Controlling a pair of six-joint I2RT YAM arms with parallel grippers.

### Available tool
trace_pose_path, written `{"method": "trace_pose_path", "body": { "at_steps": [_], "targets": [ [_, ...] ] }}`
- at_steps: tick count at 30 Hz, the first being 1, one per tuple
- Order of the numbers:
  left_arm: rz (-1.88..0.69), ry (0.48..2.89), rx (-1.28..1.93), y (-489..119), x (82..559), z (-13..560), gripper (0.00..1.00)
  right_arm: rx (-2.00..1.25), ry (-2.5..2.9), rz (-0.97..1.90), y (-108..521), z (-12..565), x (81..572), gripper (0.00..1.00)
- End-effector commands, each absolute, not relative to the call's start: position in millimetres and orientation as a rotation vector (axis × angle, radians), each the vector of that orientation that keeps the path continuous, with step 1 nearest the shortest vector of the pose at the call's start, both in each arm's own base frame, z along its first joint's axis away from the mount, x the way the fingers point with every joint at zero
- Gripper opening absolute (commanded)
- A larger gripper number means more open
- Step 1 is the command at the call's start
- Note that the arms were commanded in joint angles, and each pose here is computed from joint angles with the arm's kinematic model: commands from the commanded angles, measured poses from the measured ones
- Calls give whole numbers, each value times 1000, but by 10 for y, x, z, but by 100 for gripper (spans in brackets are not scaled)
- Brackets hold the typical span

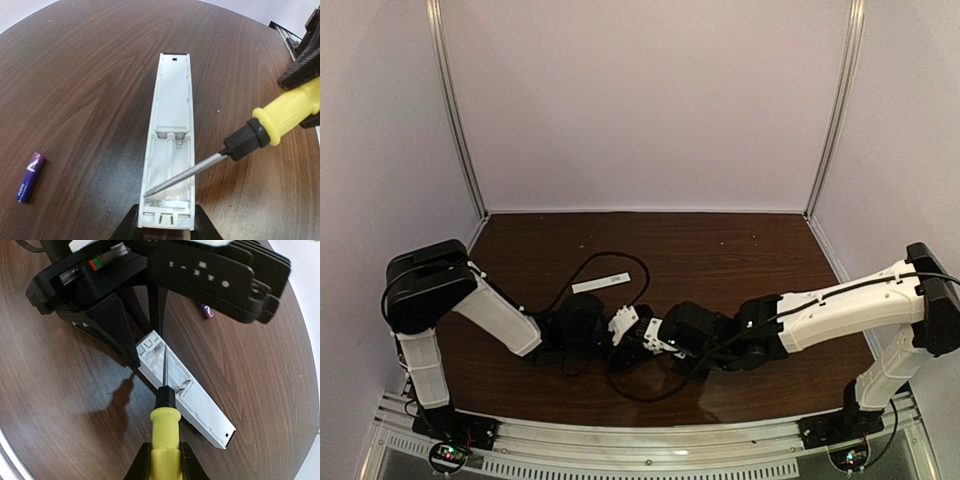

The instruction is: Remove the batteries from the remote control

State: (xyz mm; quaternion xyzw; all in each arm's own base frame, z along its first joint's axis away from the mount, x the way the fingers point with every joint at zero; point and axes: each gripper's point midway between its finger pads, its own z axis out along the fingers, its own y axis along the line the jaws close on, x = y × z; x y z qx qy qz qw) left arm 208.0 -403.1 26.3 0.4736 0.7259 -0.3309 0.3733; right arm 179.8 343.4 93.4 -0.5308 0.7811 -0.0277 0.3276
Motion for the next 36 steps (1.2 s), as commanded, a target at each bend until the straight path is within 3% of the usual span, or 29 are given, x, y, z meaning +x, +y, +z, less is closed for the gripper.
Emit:
{"method": "trace_pose_path", "body": {
  "at_steps": [1, 15, 36],
  "targets": [
    [-892, 1772, 1209, -4082, 2036, 601, 7, -1264, 2035, -35, 3321, 1297, 1931, 0],
    [-745, 1752, 1128, -3983, 2296, 925, 7, -1115, 2006, -9, 3000, 1773, 2039, 0],
    [-476, 1840, 1008, -3512, 3286, 979, 7, -916, 2039, 8, 2805, 1813, 2247, 0]
  ]
}}
